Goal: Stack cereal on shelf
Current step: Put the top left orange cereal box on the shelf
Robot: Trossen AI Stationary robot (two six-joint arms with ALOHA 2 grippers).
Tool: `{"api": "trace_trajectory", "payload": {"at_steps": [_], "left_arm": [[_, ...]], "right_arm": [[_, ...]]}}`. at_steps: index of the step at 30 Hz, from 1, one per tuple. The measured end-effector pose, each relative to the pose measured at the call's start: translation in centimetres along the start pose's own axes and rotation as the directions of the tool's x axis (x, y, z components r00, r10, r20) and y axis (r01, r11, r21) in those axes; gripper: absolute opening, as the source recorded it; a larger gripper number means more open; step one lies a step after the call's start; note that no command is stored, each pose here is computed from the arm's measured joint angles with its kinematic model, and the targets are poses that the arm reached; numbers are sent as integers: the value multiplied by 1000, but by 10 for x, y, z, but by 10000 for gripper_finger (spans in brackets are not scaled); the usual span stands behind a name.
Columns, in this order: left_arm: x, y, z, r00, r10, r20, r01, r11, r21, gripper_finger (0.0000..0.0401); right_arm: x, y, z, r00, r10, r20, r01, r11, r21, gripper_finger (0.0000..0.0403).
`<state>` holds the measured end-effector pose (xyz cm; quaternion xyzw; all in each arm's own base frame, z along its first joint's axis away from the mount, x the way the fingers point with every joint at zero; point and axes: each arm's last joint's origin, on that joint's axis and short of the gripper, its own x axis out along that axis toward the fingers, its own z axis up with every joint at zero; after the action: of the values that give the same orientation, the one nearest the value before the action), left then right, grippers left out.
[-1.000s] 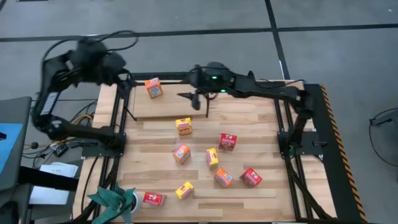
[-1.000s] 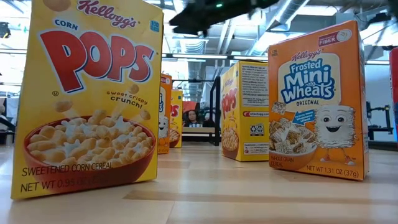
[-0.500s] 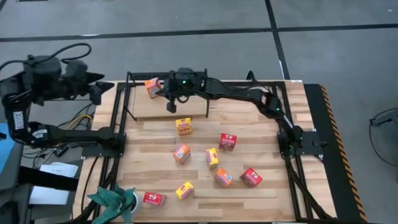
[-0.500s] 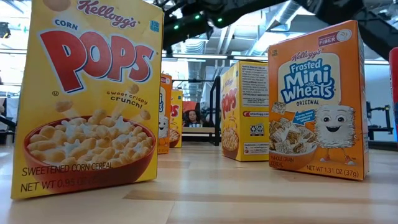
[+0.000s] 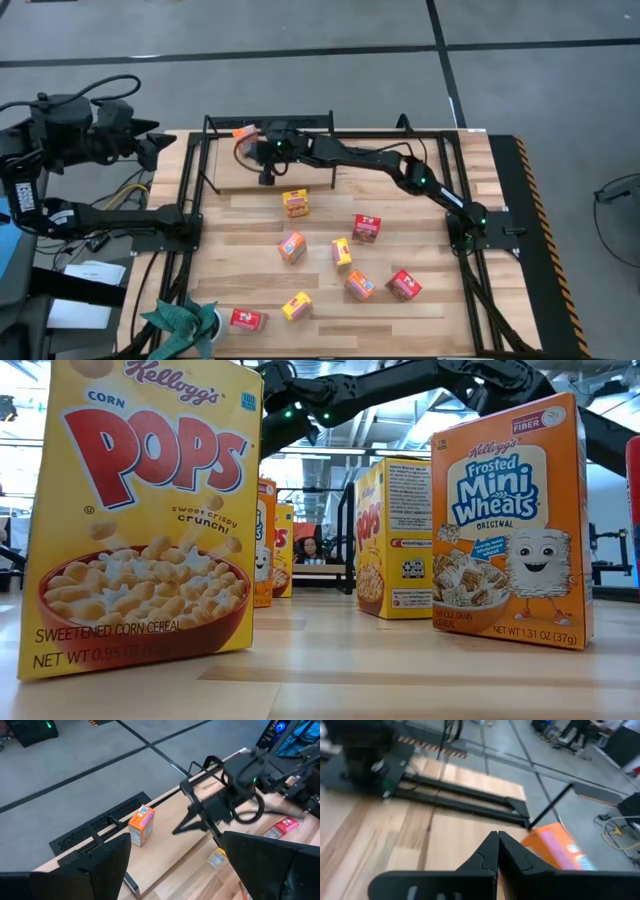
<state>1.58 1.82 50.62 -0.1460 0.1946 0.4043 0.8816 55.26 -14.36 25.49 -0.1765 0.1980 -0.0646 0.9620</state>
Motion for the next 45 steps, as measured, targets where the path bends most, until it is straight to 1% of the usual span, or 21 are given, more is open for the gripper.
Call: {"api": "trace_trajectory", "payload": {"at_steps": [3, 5, 9, 11, 14, 16, 18, 20, 22, 24, 27, 30, 31, 33, 34, 35, 38, 40, 42, 45], "left_arm": [[0, 0, 0, 1000, 0, 0, 0, 1000, 0, 303], [0, 0, 0, 1000, 1, 0, -1, 1000, 2, 303], [4, 0, -1, 1000, 21, -8, -21, 1000, -19, 303], [14, -3, -4, 998, 34, -45, -35, 999, -11, 303], [38, -9, -11, 992, 53, -112, -48, 998, 45, 303], [60, -14, -16, 989, 60, -133, -49, 996, 81, 303], [85, -21, -23, 987, 59, -153, -42, 993, 107, 298], [109, -26, -32, 985, 49, -163, -30, 992, 119, 286], [130, -30, -45, 984, 39, -173, -17, 992, 125, 268], [148, -33, -56, 986, 5, -165, 13, 994, 112, 243], [174, -37, -75, 983, -8, -181, 26, 995, 99, 192], [191, -38, -90, 979, -17, -204, 39, 994, 103, 127], [195, -38, -96, 974, -12, -225, 38, 993, 110, 104], [202, -38, -105, 967, -1, -255, 37, 990, 135, 53], [205, -38, -108, 966, -1, -257, 38, 989, 142, 30], [208, -38, -110, 966, 3, -258, 35, 989, 145, 15], [215, -34, -117, 966, 29, -256, 6, 991, 137, 10], [221, -32, -118, 974, 22, -225, 4, 993, 116, 8], [226, -29, -123, 973, 22, -229, 1, 995, 101, 2], [233, -26, -124, 981, 7, -194, 9, 997, 83, 1]], "right_arm": [[2, 4, -3, 1000, 9, -13, -9, 1000, -13, 10], [4, 2, -3, 1000, -7, 11, 7, 1000, -12, 6], [7, 2, -9, 999, -39, -24, 39, 999, -9, 19], [4, 1, -6, 998, -45, -35, 44, 999, -11, 29], [-14, -5, 9, 997, -37, -67, 35, 999, -34, 38], [-39, -14, 30, 995, -66, -76, 60, 996, -70, 39], [-76, -29, 57, 992, -106, -72, 98, 989, -110, 35], [-131, -50, 91, 984, -177, -38, 169, 974, -149, 26], [-196, -68, 124, 964, -264, 22, 263, 949, -173, 17], [-245, -84, 140, 940, -336, 59, 341, 924, -174, 10], [-291, -98, 146, 921, -383, 67, 389, 909, -147, 9], [-312, -107, 143, 911, -411, 46, 413, 906, -94, 24], [-325, -110, 147, 899, -432, 72, 436, 897, -66, 30], [-361, -117, 151, 873, -477, 103, 481, 876, -19, 38], [-374, -119, 153, 861, -495, 117, 499, 866, -8, 40], [-383, -119, 153, 857, -503, 113, 507, 862, -6, 40], [-394, -119, 150, 857, -507, 87, 510, 860, -9, 32], [-389, -118, 146, 873, -485, 54, 487, 873, -22, 23], [-389, -116, 146, 879, -475, 47, 477, 879, -25, 14], [-404, -114, 147, 874, -483, 48, 485, 874, -23, 11]]}}
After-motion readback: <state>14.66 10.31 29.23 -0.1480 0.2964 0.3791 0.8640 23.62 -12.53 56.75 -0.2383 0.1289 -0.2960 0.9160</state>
